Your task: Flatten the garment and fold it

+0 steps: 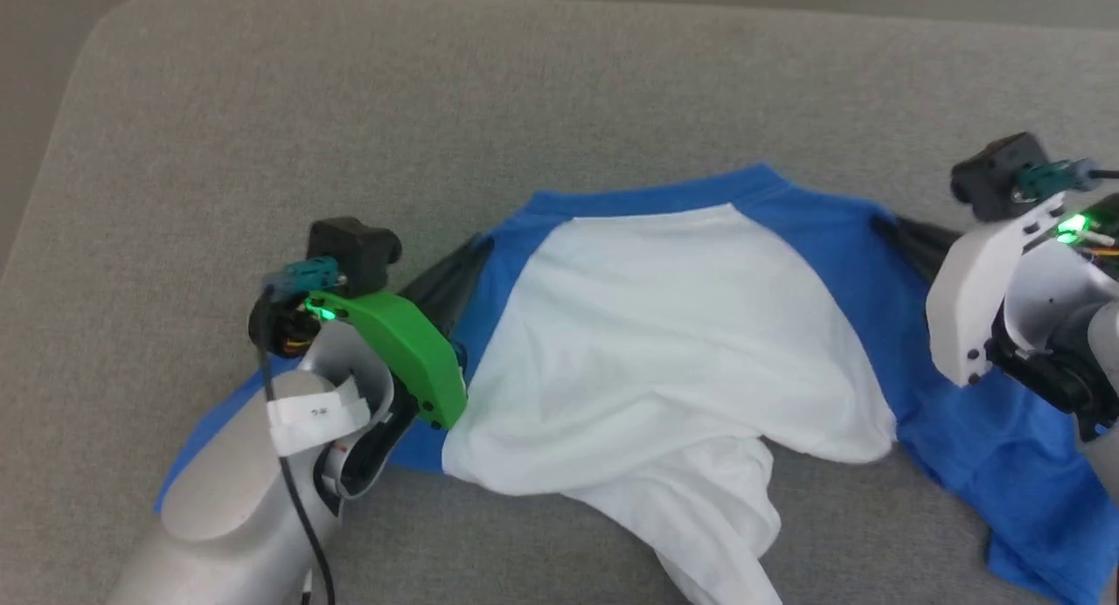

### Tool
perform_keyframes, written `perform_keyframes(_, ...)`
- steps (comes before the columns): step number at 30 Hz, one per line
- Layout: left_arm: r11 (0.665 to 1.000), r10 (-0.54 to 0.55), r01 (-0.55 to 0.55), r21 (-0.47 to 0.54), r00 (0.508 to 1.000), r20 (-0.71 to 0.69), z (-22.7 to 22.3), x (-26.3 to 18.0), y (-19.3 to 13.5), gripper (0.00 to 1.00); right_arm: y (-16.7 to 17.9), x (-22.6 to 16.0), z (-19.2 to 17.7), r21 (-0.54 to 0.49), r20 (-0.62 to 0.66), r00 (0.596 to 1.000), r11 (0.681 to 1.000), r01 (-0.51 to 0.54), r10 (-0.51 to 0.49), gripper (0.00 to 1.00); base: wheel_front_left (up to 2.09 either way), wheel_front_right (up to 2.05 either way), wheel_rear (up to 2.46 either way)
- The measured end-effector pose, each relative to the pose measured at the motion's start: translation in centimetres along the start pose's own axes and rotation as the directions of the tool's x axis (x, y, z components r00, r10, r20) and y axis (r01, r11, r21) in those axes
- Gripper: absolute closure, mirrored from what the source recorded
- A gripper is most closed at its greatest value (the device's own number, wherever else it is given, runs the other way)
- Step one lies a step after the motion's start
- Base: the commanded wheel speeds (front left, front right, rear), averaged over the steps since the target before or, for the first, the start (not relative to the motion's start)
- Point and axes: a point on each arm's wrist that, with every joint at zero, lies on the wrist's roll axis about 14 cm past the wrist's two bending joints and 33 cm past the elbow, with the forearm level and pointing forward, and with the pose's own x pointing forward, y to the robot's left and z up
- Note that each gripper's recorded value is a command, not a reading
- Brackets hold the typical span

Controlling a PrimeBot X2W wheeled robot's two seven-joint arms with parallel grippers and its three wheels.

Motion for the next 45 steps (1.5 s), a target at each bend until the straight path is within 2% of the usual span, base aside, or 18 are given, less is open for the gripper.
perform_keyframes(4,0.999,-0.016,0.01,0.036,0.988,0.152,4.5,-0.3,-0.9,1.0,-1.2,-1.7,3.4,0.025,0.166,0.983,0.997,0.078,-0.081,1.0,0.0,0.0,0.0)
perform_keyframes(7,0.994,-0.042,0.016,0.105,0.966,0.255,8.8,-0.8,-1.7,1.0,-2.3,-3.7,6.4,0.027,0.278,0.949,0.989,0.145,-0.146,1.0,0.0,0.0,0.0)
perform_keyframes(11,0.98,-0.084,0.017,0.2,0.94,0.332,13.3,-1.6,-3.2,1.0,-3.3,-6.8,10.6,0.012,0.407,0.889,0.974,0.226,-0.211,1.0,0.0,0.0,0.0)
perform_keyframes(18,0.962,-0.111,-0.013,0.274,0.894,0.433,20.9,-3.4,-5.4,1.0,-3.2,-12.6,17.6,-0.023,0.565,0.784,0.945,0.327,-0.257,1.0,0.0,0.0,0.0)
perform_keyframes(24,0.942,-0.117,-0.082,0.326,0.829,0.547,28.5,-4.2,-7.1,1.0,-3.7,-18.5,24.6,-0.042,0.697,0.655,0.895,0.444,-0.292,1.0,0.0,0.0,0.0)
perform_keyframes(27,0.917,-0.123,-0.146,0.371,0.781,0.612,32.3,-4.9,-8.0,1.0,-4.1,-21.0,27.3,-0.053,0.744,0.592,0.857,0.512,-0.308,1.0,0.0,0.0,0.0)
perform_keyframes(31,0.888,-0.137,-0.218,0.405,0.717,0.684,36.5,-5.6,-9.0,1.0,-4.7,-23.2,30.1,-0.054,0.783,0.531,0.816,0.576,-0.324,1.0,0.0,0.0,0.0)
perform_keyframes(33,0.884,-0.138,-0.233,0.405,0.698,0.702,37.8,-5.6,-9.2,1.0,-5.0,-23.4,31.0,-0.054,0.789,0.519,0.805,0.591,-0.329,1.0,0.0,0.0,0.0)
perform_keyframes(36,0.888,-0.125,-0.243,0.39,0.689,0.714,38.9,-5.0,-9.0,1.0,-5.6,-22.9,31.6,-0.053,0.781,0.522,0.797,0.602,-0.342,1.0,0.0,0.0,0.0)
perform_keyframes(45,0.895,-0.108,-0.232,0.38,0.715,0.691,38.9,-0.4,-8.2,1.0,-8.0,-19.0,32.1,-0.046,0.732,0.563,0.796,0.603,-0.384,1.0,0.0,0.0,0.0)
